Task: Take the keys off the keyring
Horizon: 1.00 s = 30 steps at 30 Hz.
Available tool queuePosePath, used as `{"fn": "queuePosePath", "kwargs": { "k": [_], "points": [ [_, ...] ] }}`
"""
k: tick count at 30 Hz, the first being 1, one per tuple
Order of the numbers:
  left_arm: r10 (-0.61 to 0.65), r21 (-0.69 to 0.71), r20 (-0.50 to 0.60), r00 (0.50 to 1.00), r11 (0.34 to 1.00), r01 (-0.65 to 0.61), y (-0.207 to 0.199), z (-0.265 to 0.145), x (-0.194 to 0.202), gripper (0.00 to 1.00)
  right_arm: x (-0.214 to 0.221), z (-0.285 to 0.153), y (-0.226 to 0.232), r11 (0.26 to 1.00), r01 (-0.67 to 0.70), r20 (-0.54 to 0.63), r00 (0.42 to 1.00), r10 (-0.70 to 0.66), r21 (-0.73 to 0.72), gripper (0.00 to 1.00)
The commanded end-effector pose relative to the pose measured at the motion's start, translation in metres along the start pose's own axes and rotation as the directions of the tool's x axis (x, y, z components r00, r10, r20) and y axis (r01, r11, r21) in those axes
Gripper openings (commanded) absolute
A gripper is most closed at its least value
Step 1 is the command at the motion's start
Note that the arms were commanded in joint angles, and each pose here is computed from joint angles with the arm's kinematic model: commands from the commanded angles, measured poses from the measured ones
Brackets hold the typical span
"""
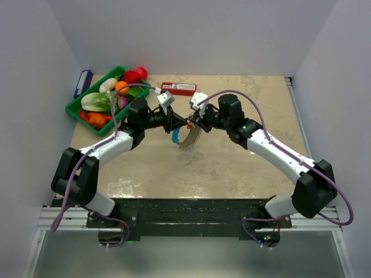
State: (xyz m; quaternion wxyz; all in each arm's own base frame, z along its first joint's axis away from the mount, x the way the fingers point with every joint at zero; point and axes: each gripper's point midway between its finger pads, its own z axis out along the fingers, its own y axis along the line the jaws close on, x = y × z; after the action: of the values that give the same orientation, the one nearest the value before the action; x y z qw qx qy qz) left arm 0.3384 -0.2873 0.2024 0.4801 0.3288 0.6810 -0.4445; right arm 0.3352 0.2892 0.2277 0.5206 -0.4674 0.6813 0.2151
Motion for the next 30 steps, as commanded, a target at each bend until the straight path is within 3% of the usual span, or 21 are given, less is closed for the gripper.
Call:
{"fn": "queuePosePath", "kwargs": {
  "k": [1, 17, 30],
  "points": [
    [0.034, 0.022, 0.041, 0.999, 0.999, -0.035, -0.003, 0.003, -0.016, 0.0, -0.051, -0.015, -0.002, 0.998, 0.054, 0.092, 0.994, -0.052, -0.021, 0.01],
    [0.044, 0.022, 0.043, 0.998, 0.999, -0.045, -0.004, 0.002, -0.018, 0.0, -0.051, -0.016, -0.011, 0.997, 0.082, 0.049, 0.995, -0.083, 0.008, 0.04],
    [0.083, 0.032, 0.048, 0.995, 0.996, -0.084, -0.008, -0.001, -0.023, 0.0, -0.025, -0.012, -0.02, 0.995, 0.064, -0.024, 0.998, -0.063, 0.07, 0.05]
  ]
}}
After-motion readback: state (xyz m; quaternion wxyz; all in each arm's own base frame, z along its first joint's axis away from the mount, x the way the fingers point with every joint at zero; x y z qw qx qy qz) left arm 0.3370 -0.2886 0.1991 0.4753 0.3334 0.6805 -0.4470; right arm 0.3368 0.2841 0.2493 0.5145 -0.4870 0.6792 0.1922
